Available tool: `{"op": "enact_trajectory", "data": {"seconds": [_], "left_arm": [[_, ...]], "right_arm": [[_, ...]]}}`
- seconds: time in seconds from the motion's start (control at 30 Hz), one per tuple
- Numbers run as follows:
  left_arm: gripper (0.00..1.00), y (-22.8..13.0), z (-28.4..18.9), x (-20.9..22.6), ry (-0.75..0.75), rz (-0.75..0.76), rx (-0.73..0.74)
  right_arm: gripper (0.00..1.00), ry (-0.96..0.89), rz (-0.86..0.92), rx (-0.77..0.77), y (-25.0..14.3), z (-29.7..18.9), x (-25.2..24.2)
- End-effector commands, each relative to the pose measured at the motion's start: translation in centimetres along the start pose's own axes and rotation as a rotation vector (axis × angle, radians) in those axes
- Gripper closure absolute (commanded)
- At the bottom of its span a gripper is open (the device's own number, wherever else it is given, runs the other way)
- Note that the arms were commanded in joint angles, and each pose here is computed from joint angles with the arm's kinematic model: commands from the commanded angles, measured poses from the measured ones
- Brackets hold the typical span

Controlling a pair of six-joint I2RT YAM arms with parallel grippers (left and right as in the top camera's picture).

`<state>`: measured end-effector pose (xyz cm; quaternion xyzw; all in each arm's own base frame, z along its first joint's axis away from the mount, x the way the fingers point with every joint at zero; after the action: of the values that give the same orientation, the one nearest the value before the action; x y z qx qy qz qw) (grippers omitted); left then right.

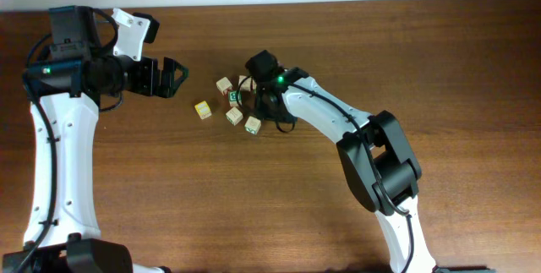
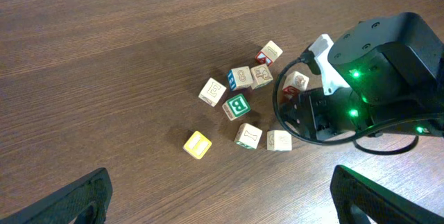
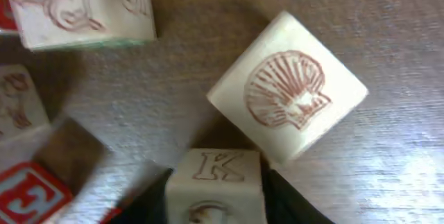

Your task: Rotate 5 blocks

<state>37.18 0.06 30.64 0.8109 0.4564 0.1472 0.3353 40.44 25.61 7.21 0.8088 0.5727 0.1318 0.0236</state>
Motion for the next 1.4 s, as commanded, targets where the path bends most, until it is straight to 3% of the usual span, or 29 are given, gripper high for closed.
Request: {"op": "enact_trajectory", "data": {"seconds": [0.0,0.17,0.27,0.5,0.67,0.83,1.27,1.37], "left_arm": [[0.01,0.7,-0.4,-0.1,-0.006,0.024,-0.024],[0.01,0.7,-0.4,-0.1,-0.006,0.024,-0.024],[0.01,0.7,-0.4,-0.1,-0.006,0.024,-0.024],[0.01,0.7,-0.4,-0.1,-0.006,0.024,-0.024],[0.01,0.7,-0.4,-0.1,-0.006,0.024,-0.024],[0.01,0.7,-0.4,-0.1,-0.006,0.024,-0.024],[0.01,0.7,-0.4,-0.1,-0.006,0.024,-0.024],[0.01,0.7,-0.4,-0.1,-0.006,0.024,-0.024]], "right_arm": [[0.65,0.012,-0.074,-0.017,1.2,-2.8,-0.5],[0.72,0.037,-0.1,-0.052,2.2,-8.0,-1.5],[0.73,-0.049,-0.1,0.019,1.3,-10.3,-4.1],[0.78,-0.236,-0.121,0.189,-2.8,-5.5,-9.2],[0.79,-0.222,-0.055,0.241,-2.4,-4.5,-11.2],[0.79,-0.171,-0.109,0.279,-2.5,-3.6,-11.9],[0.53,-0.169,-0.108,0.281,-2.5,-3.6,-11.8],[0.47,-0.128,-0.091,0.229,-0.1,-5.5,-10.7]]}}
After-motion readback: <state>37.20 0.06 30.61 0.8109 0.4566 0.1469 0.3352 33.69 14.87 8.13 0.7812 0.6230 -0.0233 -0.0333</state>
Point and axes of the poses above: each gripper's point midway between its finger pads, its own z axis out along the fingers, its own x axis along the line the jaws close on, y = z × x, the point moved 7 cm from there along -z, back along the fingers, and after that the axes turned 12 degrees about z, right-handed, at the moved point
